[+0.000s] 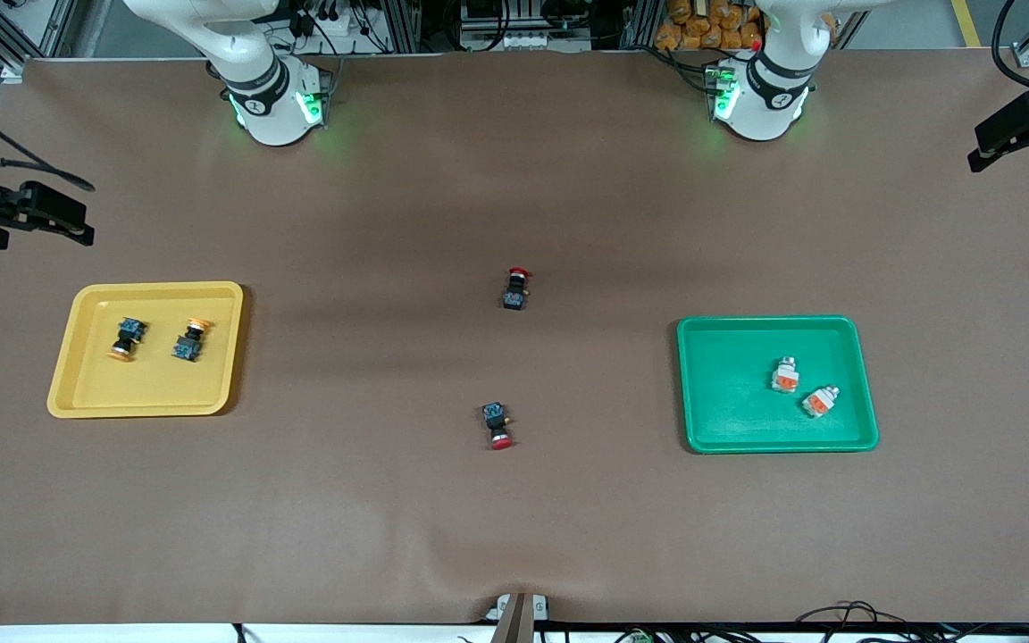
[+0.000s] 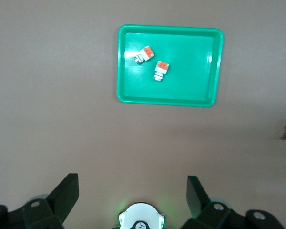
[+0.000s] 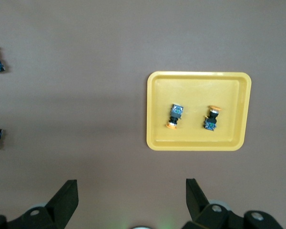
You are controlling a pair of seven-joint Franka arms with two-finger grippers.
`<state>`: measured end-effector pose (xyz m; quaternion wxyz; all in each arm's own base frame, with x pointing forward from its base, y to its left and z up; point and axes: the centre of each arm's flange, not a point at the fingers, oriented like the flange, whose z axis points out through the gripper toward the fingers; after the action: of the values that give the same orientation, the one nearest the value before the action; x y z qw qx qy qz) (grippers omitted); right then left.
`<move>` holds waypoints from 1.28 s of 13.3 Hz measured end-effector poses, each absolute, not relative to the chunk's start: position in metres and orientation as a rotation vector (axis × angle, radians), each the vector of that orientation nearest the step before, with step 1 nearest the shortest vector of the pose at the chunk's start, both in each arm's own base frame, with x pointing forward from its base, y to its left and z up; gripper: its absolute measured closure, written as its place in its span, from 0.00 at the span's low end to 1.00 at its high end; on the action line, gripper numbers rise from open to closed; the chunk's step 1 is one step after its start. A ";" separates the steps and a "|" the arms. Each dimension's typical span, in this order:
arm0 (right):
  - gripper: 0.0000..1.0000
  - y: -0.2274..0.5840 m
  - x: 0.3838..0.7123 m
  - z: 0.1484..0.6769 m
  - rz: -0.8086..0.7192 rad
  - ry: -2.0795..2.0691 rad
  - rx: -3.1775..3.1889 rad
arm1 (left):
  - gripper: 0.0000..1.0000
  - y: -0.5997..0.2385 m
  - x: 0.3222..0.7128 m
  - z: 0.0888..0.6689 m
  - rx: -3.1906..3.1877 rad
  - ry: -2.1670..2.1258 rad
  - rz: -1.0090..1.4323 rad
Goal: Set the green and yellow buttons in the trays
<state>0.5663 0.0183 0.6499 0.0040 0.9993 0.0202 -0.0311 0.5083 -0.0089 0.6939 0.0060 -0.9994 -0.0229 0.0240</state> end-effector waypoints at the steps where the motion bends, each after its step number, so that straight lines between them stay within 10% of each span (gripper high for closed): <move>1: 0.00 0.016 0.556 0.640 -0.069 0.060 3.132 | 0.00 -0.009 0.508 0.694 -3.130 -0.071 0.076; 17: 0.00 0.005 0.531 0.642 0.028 0.277 3.071 | 0.00 0.002 0.508 0.690 -3.130 -0.106 0.096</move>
<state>0.5315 0.0052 0.6415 0.0290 0.9955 0.0897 0.0090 0.5079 0.0023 0.6904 0.0043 -0.9989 -0.0339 0.0307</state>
